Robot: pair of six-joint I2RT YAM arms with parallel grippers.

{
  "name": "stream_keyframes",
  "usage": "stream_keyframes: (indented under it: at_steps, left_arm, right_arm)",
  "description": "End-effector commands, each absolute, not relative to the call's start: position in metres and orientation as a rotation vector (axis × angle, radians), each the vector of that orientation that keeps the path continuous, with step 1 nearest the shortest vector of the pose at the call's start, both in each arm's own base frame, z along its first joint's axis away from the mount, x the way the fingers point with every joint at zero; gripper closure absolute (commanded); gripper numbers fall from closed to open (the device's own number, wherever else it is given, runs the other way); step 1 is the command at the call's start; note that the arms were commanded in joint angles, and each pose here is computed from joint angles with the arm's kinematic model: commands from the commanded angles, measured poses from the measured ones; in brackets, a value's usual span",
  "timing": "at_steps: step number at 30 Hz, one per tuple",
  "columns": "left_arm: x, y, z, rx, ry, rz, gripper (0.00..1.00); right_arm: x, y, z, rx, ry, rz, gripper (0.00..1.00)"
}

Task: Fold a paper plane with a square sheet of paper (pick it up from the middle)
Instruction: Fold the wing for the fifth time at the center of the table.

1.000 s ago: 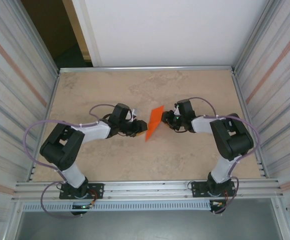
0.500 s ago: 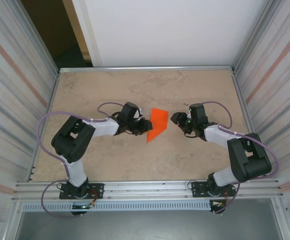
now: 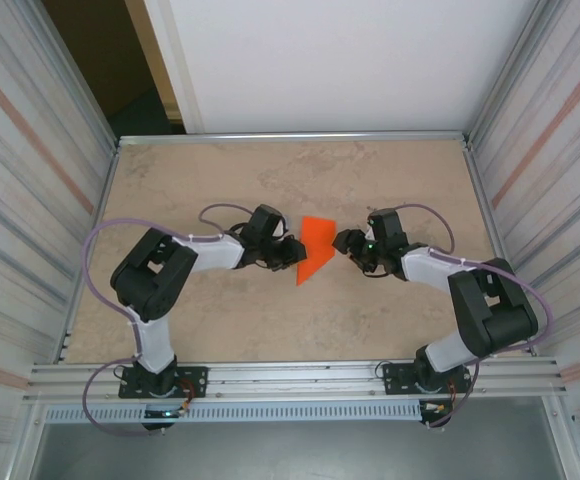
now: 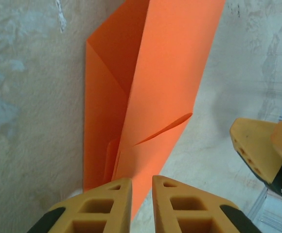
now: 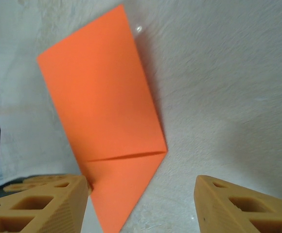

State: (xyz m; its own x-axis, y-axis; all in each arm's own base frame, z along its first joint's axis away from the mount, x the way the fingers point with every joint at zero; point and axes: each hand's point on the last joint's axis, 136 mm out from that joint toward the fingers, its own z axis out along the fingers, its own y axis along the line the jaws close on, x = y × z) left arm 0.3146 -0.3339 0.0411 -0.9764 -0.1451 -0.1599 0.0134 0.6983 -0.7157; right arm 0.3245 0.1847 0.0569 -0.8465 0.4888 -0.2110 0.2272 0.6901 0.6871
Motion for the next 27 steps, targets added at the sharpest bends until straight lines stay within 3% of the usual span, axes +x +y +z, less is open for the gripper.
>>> stream_keyframes:
  at_steps: [1, 10, 27]
  left_arm:
    - [0.319, -0.327, 0.030, -0.109, 2.746, -1.050, 0.82]
    - [0.314, -0.310, 0.008, -0.193, 2.836, -0.970, 0.83]
    - [0.307, -0.297, -0.009, -0.359, 2.860, -1.102, 0.82]
  right_arm:
    - [0.324, 0.197, 0.059, 0.509, 2.553, 0.990, 0.41]
    - [0.327, 0.210, 0.052, 0.522, 2.606, 1.040, 0.41]
    - [0.332, 0.229, 0.030, 0.544, 2.754, 0.943, 0.43]
